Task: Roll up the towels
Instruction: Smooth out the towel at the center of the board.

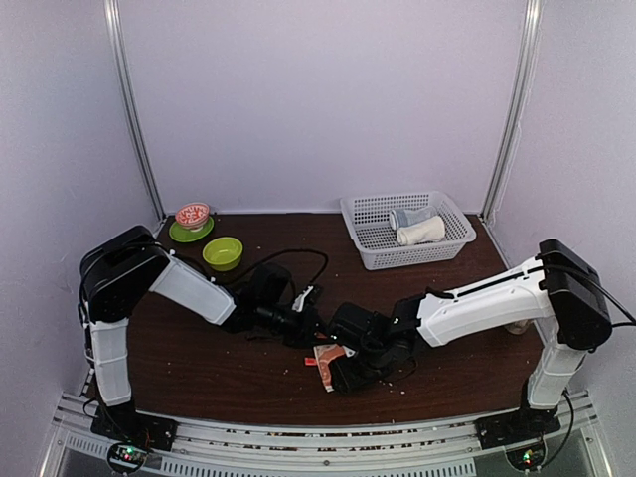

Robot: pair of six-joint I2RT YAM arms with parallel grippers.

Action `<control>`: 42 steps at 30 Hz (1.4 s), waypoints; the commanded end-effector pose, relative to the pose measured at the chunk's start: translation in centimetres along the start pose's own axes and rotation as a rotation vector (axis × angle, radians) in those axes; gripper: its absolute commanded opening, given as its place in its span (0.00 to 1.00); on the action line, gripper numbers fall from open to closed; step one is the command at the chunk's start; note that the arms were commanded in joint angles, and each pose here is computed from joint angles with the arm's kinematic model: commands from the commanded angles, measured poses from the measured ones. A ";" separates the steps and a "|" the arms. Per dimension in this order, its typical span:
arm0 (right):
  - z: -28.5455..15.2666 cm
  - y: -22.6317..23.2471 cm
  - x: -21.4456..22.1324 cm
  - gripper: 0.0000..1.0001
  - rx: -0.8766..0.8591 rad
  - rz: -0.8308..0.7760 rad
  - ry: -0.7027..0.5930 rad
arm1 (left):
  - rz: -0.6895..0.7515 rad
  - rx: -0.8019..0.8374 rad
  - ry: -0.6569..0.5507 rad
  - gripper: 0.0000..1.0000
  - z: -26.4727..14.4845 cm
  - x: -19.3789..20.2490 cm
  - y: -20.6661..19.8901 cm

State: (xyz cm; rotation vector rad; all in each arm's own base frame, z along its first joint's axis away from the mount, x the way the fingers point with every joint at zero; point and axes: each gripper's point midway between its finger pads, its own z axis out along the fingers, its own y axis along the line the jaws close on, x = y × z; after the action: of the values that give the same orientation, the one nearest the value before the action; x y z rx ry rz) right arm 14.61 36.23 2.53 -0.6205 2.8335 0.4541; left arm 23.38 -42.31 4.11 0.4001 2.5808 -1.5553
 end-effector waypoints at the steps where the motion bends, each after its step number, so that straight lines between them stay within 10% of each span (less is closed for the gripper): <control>1: -1.6 -0.9 1.1 0.64 0.034 -0.014 0.011 | -0.085 -0.092 0.044 0.05 0.4 2.0 4.0; 7: -6.7 0.2 -4.0 0.65 0.004 0.022 -0.171 | -0.072 -0.083 0.041 0.05 0.3 2.0 3.7; 17: -3.1 -0.9 -4.9 0.47 0.130 0.027 -0.161 | -0.085 -0.120 0.030 0.05 0.1 2.3 4.6; 30: 0.8 -2.0 1.9 0.51 0.162 -0.035 -0.012 | -0.108 -0.143 0.036 0.05 0.2 3.2 6.2; 42: -3.0 -0.1 -0.9 0.60 0.095 -0.031 -0.101 | -0.098 -0.128 0.042 0.05 0.3 2.9 5.6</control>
State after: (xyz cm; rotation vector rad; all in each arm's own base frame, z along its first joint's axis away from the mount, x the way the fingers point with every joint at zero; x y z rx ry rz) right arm 15.91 36.24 3.82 -0.5752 2.7216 0.3249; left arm 23.14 -42.11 3.82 0.4137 2.5376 -1.5804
